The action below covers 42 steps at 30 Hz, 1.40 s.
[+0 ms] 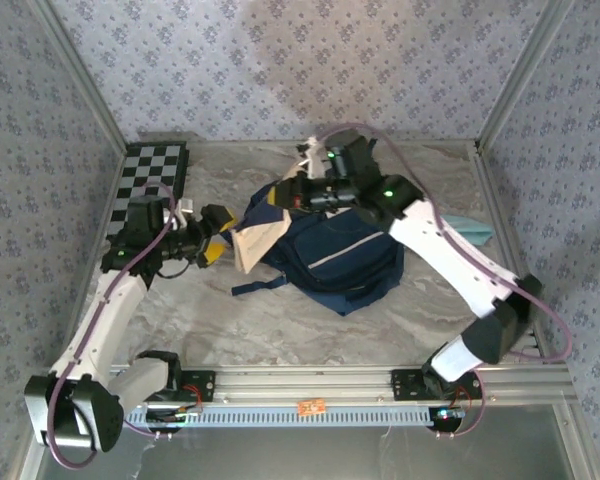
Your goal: Pack the student bag
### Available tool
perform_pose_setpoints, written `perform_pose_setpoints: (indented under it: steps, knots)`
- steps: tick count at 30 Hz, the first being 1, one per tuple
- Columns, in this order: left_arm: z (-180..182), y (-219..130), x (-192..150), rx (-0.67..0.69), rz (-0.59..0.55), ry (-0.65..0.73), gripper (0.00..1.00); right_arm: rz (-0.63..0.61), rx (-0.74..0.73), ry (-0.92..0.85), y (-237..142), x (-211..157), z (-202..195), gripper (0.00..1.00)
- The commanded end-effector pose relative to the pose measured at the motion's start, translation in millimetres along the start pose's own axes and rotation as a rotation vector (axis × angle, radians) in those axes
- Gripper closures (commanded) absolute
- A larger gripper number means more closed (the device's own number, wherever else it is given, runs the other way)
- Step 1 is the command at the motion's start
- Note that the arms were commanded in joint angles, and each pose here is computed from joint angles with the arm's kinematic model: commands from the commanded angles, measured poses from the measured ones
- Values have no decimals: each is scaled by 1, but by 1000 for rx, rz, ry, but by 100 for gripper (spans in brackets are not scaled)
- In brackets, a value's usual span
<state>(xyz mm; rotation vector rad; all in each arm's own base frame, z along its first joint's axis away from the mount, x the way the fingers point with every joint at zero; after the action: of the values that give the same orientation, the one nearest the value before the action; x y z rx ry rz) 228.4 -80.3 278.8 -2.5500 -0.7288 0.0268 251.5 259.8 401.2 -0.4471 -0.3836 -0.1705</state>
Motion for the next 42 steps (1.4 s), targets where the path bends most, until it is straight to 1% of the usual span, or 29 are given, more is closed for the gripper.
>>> perform_pose_setpoints:
  steps: [1, 3, 5, 7, 11, 13, 15, 18, 19, 23, 26, 28, 32, 34, 36, 37, 39, 42]
  knots:
    - [-21, 7, 5, -51, -35, 48, 6, -13, -47, 9, -33, -11, -8, 100]
    - [-23, 19, 1, -37, -8, 53, 3, -21, -76, 40, -42, -12, -24, 100]
    - [-23, 27, -2, -12, 4, 59, 1, -28, -105, 75, -44, -12, -42, 100]
    - [-17, 35, -5, 12, 2, 58, 1, -20, -113, 90, -33, -6, -57, 100]
    - [-1, 47, -7, 24, -10, 45, 1, 112, -110, 73, 5, -6, -85, 100]
    - [11, 52, -7, 62, -11, 48, 0, 138, -136, 92, 17, -15, -101, 100]
    - [30, 60, -9, 136, 15, 32, 0, 146, -131, 100, 17, -23, -110, 100]
    - [44, 78, -13, 115, 67, 26, 0, 146, -172, 128, 10, -39, -125, 100]
    - [47, 83, -14, 124, 81, 37, 0, 161, -194, 165, 9, -49, -139, 100]
    - [44, 103, -25, 111, 141, 98, 1, 159, -220, 238, 8, -72, -163, 100]
    - [46, 117, -39, 109, 161, 142, 4, 132, -268, 284, 5, -85, -179, 100]
    - [55, 127, -46, 148, 174, 140, 7, 118, -286, 318, 4, -91, -190, 98]
    - [63, 143, -61, 126, 197, 133, 11, 118, -327, 346, 6, -96, -201, 98]
    - [65, 148, -69, 121, 197, 153, 13, 114, -361, 356, 7, -99, -205, 98]
    - [67, 151, -73, 119, 202, 156, 18, 108, -391, 370, 6, -101, -210, 98]
    - [65, 153, -74, 95, 209, 155, 22, 104, -411, 382, 5, -103, -213, 98]
    - [59, 156, -77, 48, 215, 160, 26, 98, -442, 397, 3, -104, -217, 98]
    - [47, 158, -80, 15, 221, 178, 32, 97, -462, 404, 4, -106, -220, 97]
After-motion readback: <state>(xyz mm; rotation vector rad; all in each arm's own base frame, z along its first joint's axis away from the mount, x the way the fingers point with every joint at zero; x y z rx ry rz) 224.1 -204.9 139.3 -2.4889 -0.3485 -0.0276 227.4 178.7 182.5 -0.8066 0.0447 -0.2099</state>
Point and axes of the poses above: each hand's point on the last joint's axis, 136 mm out from that joint toward the fingers, its own y axis out along the fingers, its own z axis along the line the jaws close on, x = y × z, the point moved 10 cm from there along -y, back along the fingers, and after that the axes turned 4 degrees about y, right-handed, at the moved point
